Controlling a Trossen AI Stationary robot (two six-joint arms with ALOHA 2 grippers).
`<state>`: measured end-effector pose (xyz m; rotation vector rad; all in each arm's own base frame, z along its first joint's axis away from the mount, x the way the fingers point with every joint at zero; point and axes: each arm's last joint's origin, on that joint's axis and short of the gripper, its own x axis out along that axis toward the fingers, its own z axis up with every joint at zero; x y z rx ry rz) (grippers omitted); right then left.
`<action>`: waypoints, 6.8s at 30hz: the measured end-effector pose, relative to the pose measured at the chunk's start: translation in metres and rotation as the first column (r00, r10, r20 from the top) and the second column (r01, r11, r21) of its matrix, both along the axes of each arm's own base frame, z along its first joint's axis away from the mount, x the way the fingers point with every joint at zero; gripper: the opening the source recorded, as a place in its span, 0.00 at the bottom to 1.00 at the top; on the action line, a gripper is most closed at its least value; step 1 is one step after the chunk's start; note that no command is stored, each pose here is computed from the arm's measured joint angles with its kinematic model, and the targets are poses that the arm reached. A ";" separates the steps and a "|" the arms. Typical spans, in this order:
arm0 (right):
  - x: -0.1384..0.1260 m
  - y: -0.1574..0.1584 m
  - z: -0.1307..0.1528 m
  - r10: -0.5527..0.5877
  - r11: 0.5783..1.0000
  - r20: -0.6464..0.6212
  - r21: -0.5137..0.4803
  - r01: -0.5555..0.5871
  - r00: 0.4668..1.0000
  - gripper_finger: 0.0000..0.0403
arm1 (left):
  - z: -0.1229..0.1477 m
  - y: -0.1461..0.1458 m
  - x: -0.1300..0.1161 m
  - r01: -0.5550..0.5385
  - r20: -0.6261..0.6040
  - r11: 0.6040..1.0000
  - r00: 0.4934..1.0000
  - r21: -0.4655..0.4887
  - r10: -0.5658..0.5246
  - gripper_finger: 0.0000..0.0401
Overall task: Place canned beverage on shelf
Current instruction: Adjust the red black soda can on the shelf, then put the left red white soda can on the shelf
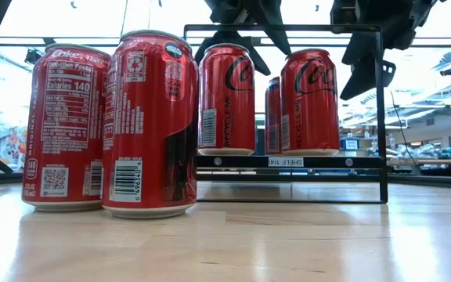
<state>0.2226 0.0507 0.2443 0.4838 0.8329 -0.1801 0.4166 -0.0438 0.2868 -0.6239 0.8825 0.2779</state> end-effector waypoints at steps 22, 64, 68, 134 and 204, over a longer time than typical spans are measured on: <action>-0.004 0.002 -0.006 0.013 0.999 -0.067 -0.029 -0.015 0.998 0.90 | 0.003 0.001 0.008 -0.079 0.078 0.993 0.993 -0.087 0.086 0.48; -0.001 -0.017 -0.017 -0.034 0.996 -0.014 -0.077 0.033 0.999 0.90 | -0.008 -0.005 0.009 0.006 0.014 0.991 1.000 -0.133 -0.004 0.48; -0.001 -0.015 -0.016 -0.016 0.998 -0.010 -0.064 0.015 1.000 0.90 | -0.008 -0.005 0.009 0.007 0.015 0.991 1.000 -0.133 -0.005 0.48; -0.036 -0.025 0.036 -0.133 0.990 0.125 -0.032 0.138 0.983 0.90 | 0.016 -0.098 -0.139 -0.015 -0.344 0.999 0.939 -0.052 -0.003 0.81; -0.035 -0.026 0.036 -0.152 0.986 0.134 -0.039 0.159 0.979 0.90 | -0.042 -0.085 -0.132 0.612 -0.367 0.769 0.769 0.185 -0.524 0.79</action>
